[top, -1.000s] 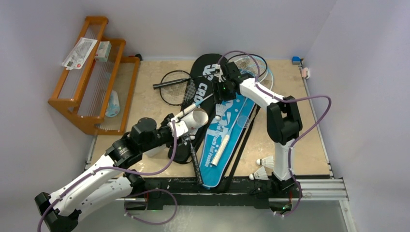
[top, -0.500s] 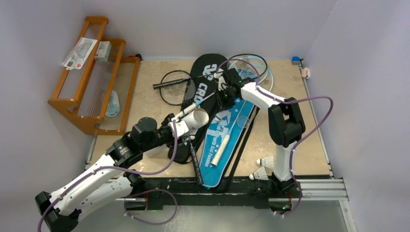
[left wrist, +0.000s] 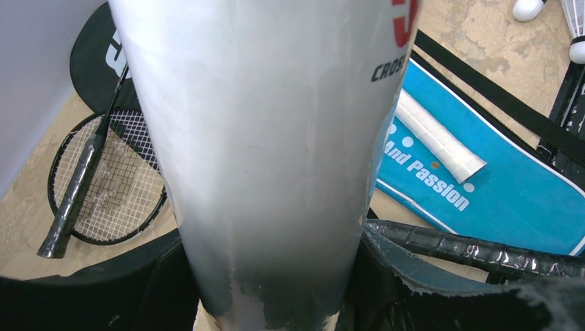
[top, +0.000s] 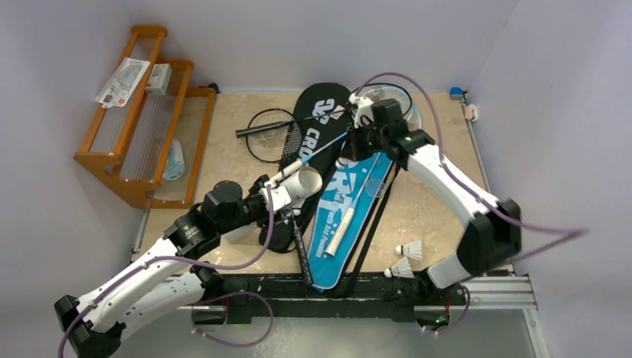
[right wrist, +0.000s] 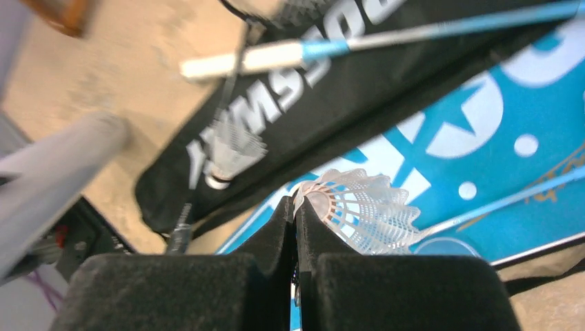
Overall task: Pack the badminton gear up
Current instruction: Pick up the shuttlecock from the racket bag, then place the shuttlecock at the shuttle tube.
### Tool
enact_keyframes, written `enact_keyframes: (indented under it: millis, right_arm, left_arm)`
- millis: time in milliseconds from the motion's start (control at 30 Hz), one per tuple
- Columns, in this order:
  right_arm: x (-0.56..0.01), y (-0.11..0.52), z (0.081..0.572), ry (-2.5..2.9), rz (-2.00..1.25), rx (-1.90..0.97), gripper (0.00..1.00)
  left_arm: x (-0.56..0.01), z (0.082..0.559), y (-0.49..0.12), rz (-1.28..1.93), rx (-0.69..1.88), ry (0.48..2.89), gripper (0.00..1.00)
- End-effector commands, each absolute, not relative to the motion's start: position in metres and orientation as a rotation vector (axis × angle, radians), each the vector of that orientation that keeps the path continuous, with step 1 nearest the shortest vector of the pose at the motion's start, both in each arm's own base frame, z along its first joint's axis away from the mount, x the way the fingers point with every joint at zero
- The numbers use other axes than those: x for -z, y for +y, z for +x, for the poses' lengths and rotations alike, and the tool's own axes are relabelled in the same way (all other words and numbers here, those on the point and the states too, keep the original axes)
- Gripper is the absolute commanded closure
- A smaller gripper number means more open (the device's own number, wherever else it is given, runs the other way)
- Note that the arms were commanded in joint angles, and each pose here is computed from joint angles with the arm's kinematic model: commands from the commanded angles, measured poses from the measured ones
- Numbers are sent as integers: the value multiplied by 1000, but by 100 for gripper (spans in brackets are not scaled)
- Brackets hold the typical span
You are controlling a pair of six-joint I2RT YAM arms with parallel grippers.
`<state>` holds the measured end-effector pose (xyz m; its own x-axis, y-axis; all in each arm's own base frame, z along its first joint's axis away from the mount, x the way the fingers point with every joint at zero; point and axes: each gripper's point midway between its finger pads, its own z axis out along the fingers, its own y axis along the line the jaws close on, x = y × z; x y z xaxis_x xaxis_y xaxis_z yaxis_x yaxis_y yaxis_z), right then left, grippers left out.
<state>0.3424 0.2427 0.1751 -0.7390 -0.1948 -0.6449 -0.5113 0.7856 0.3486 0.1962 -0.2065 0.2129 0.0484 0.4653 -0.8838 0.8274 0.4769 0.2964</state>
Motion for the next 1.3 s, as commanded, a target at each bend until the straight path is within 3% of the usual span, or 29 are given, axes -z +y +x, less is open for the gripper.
enact_keyframes:
  millis: [0, 167, 300, 867, 933, 1000, 1067, 1167, 1267]
  right_arm:
    - [-285, 254, 324, 1949, -578, -863, 100]
    - [-361, 261, 259, 1619, -752, -1076, 100]
    - [-388, 259, 223, 1489, -844, -1152, 100]
    - [-370, 314, 187, 1442, -1052, -1409, 99]
    - [-368, 325, 185, 1441, -1065, -1423, 89]
    - [-367, 333, 182, 1434, -1087, -1440, 63]
    - [-366, 336, 180, 1433, -1099, -1455, 45]
    - [-364, 335, 179, 1442, -1091, -1454, 34]
    - [-360, 333, 178, 1464, -1086, -1452, 32]
  left_arm:
    - [-217, 197, -214, 1111, 448, 1580, 54]
    - [-214, 199, -213, 1103, 440, 1595, 54]
    - [-209, 205, -209, 1084, 402, 1618, 54]
    - [-211, 209, -211, 1072, 454, 1620, 55]
    - [-211, 209, -212, 1075, 460, 1618, 55]
    - [-212, 210, -212, 1070, 459, 1616, 55]
    - [-214, 209, -211, 1066, 458, 1609, 55]
    - [-217, 208, -210, 1059, 462, 1595, 55]
    - [-220, 207, -210, 1053, 466, 1582, 55]
